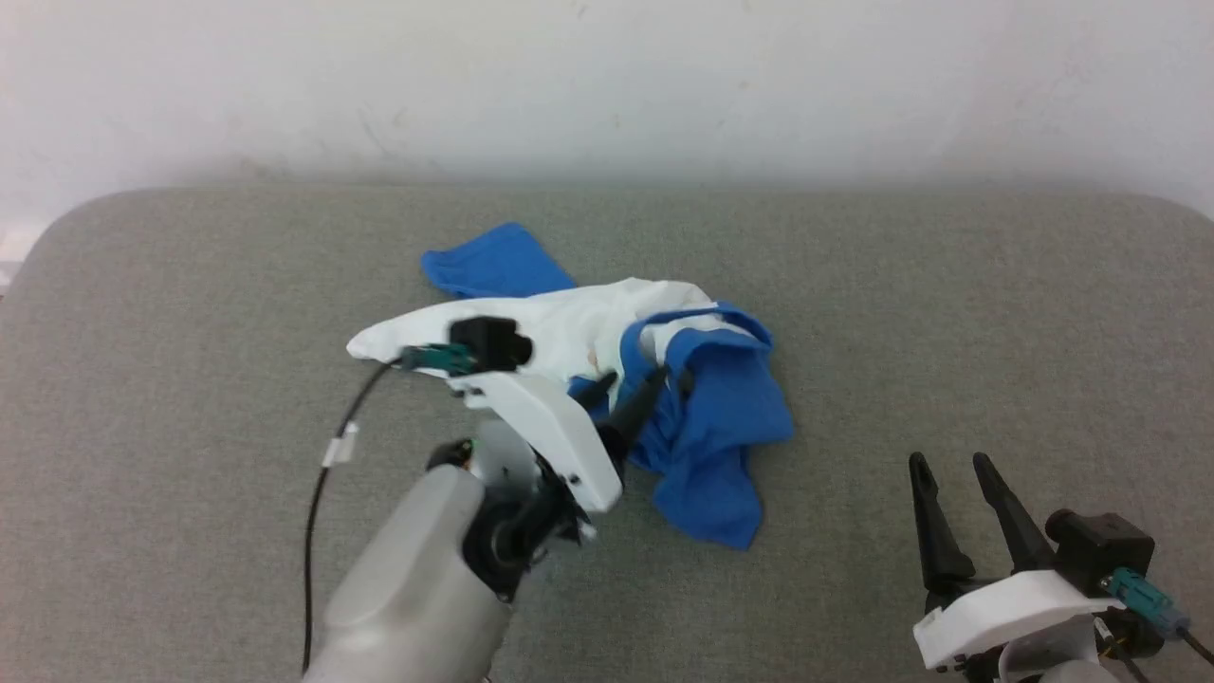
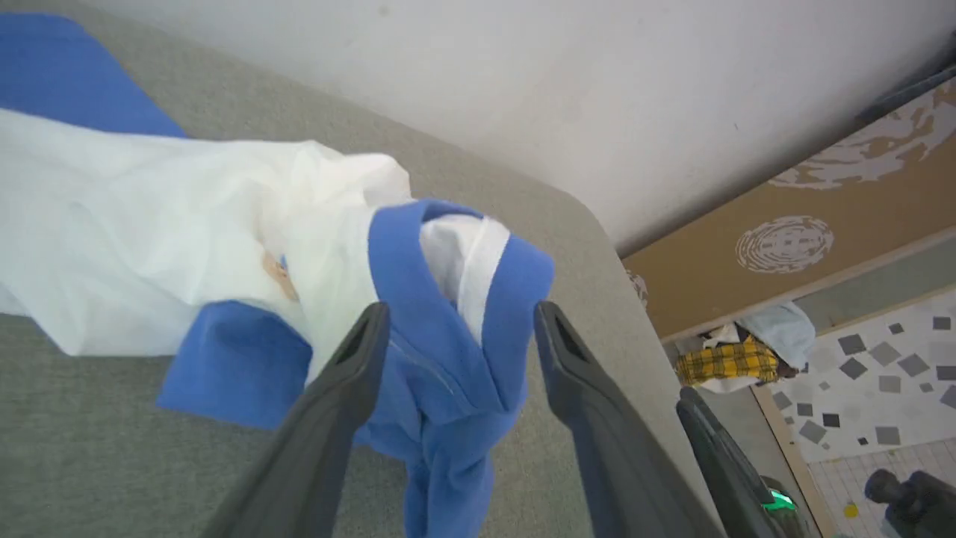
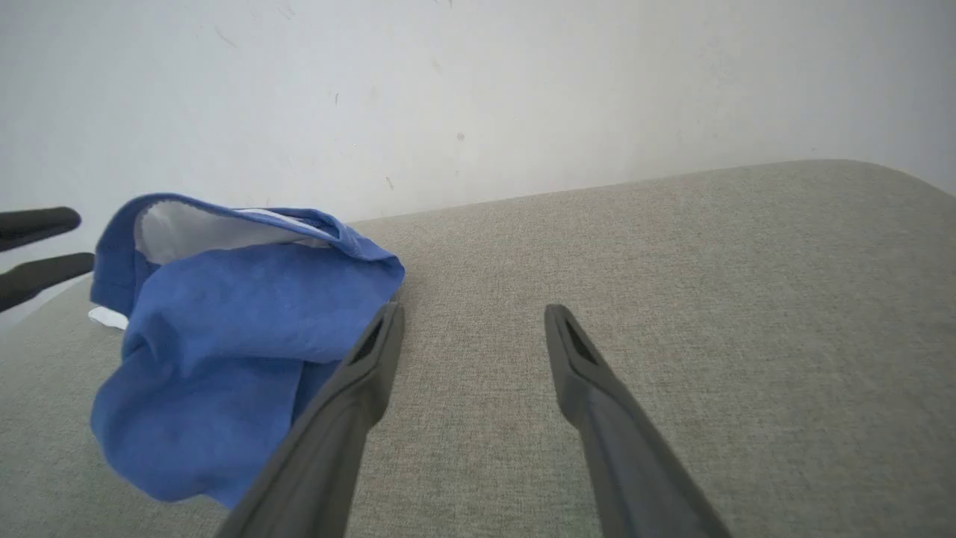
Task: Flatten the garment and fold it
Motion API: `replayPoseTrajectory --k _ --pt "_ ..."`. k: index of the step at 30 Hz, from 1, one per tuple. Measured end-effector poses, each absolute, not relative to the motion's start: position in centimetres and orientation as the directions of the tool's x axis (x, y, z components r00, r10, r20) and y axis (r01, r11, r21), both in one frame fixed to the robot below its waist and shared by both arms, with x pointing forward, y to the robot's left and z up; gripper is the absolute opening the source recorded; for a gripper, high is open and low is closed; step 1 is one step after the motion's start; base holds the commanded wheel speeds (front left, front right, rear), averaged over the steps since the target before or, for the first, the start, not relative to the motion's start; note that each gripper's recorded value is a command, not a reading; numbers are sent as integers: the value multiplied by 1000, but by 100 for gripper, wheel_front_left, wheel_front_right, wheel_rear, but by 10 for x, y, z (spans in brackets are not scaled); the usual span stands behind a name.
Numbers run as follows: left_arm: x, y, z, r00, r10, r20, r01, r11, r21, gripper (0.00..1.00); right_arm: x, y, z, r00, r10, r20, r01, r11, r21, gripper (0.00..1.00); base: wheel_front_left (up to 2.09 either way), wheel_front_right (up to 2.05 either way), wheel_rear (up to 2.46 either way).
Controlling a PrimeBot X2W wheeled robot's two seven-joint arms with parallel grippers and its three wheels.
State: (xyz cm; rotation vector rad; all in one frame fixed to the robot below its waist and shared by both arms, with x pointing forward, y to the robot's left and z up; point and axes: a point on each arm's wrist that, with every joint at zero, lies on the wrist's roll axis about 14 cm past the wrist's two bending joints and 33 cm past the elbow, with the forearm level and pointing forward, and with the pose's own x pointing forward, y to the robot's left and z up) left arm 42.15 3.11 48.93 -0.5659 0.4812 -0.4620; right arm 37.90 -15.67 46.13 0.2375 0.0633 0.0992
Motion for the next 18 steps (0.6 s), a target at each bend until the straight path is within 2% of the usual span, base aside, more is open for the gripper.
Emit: replayPoseTrajectory --k 5,8,12,14,18 --pt "439 85 543 921 -371 -115 220 742 -633 100 374 -153 468 993 115 -31 -105 965 240 100 0 0 0" --pt "438 131 565 975 -220 -14 164 770 -617 100 371 -151 471 992 121 -23 -111 963 244 100 0 0 0" --pt "421 198 578 992 -7 123 58 907 -417 100 368 -147 472 991 133 -21 -124 961 246 100 0 0 0" --pt "409 213 572 988 32 150 18 949 -316 100 367 -145 469 990 139 -31 -127 961 246 100 0 0 0" --pt "392 217 552 989 57 136 -28 978 -205 100 365 -143 454 986 147 -79 -123 960 250 100 0 0 0"
